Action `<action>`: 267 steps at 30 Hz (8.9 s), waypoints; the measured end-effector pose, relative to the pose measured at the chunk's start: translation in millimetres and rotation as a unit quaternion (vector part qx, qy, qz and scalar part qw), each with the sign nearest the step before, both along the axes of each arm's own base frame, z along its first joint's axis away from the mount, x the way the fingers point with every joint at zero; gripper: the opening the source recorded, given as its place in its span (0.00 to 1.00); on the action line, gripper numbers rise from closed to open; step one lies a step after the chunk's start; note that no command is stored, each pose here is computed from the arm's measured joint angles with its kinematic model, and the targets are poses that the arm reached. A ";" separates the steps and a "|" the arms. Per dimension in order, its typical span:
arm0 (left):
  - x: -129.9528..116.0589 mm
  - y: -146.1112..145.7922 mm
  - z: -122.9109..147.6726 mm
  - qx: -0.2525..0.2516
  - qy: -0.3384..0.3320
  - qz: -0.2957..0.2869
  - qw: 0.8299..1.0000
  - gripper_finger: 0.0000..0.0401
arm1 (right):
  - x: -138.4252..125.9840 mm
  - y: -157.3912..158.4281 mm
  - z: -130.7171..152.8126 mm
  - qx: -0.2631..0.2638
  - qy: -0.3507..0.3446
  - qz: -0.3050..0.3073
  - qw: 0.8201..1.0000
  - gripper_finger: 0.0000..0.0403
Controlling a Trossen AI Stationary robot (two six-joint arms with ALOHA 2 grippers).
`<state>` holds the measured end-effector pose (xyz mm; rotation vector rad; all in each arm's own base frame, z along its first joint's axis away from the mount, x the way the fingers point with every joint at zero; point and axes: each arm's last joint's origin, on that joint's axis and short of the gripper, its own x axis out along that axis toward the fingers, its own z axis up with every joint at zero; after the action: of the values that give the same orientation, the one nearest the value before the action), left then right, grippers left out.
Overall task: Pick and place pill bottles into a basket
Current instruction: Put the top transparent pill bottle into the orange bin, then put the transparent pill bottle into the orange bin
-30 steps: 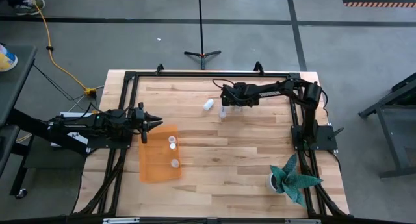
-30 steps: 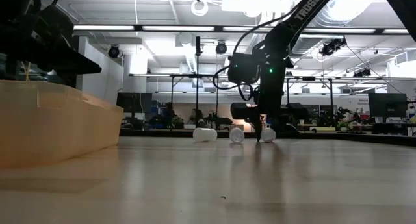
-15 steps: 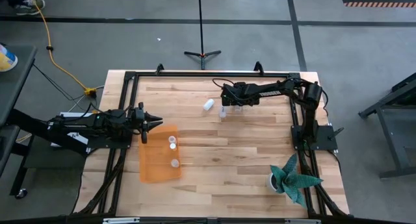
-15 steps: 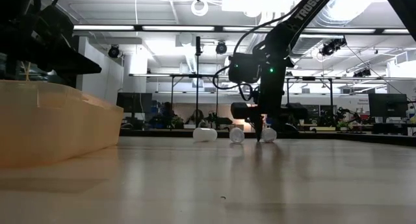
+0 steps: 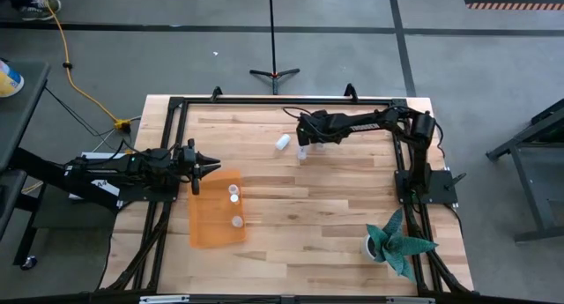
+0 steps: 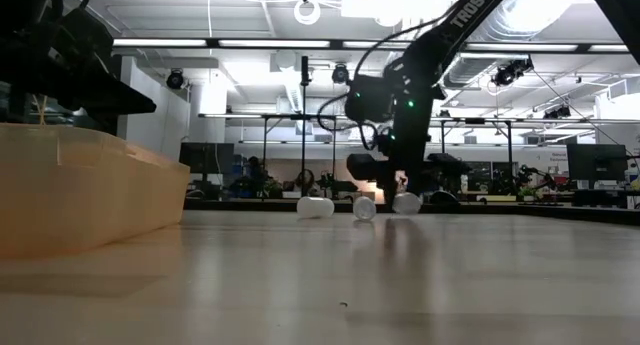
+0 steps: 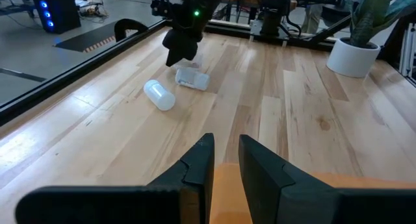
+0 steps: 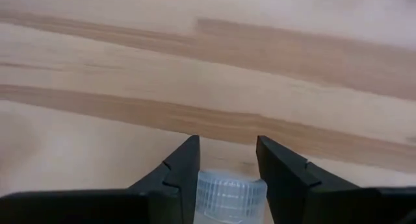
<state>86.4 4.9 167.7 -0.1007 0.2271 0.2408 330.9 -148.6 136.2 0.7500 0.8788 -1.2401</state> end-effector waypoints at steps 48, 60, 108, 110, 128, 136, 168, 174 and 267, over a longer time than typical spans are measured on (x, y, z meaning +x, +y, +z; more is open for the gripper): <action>2.3 -4.4 7.8 -0.042 -0.046 -0.069 0.996 0.27 | 154.7 189.9 61.7 -0.397 -0.450 0.460 0.654 0.31; 3.9 -8.8 26.4 -0.033 -0.138 -0.149 0.979 0.47 | 161.5 167.8 79.0 -0.417 -0.471 0.477 0.613 0.31; 54.2 -7.0 39.6 0.004 -0.202 -0.098 0.975 0.70 | 157.8 154.4 89.7 -0.460 -0.497 0.491 0.548 0.31; 56.0 -7.0 39.8 0.008 -0.205 -0.097 0.974 0.70 | 157.8 154.5 89.8 -0.459 -0.497 0.493 0.547 0.31; 62.1 -7.3 39.3 0.033 -0.210 -0.100 0.972 0.54 | 158.2 154.8 88.7 -0.443 -0.504 0.500 0.547 0.38; 62.0 -7.8 39.2 0.032 -0.210 -0.108 0.971 0.45 | 158.4 155.4 89.6 -0.438 -0.499 0.506 0.551 0.42; 22.3 -20.1 3.0 -0.060 -0.006 -0.102 0.993 0.45 | 47.4 162.9 108.2 -0.396 -0.291 0.381 0.783 0.42; 17.9 -27.9 -10.2 -0.054 -0.006 -0.065 0.996 0.45 | 41.1 162.2 93.4 -0.371 -0.299 0.371 0.797 0.42; 44.1 -135.8 -22.9 0.000 -0.077 -0.084 0.994 0.59 | 38.5 124.9 76.7 -0.351 -0.198 0.400 0.823 0.39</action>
<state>130.5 -130.8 144.8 -0.0990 0.0815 0.0654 369.4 -23.7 212.9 -0.0126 0.2616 -0.5233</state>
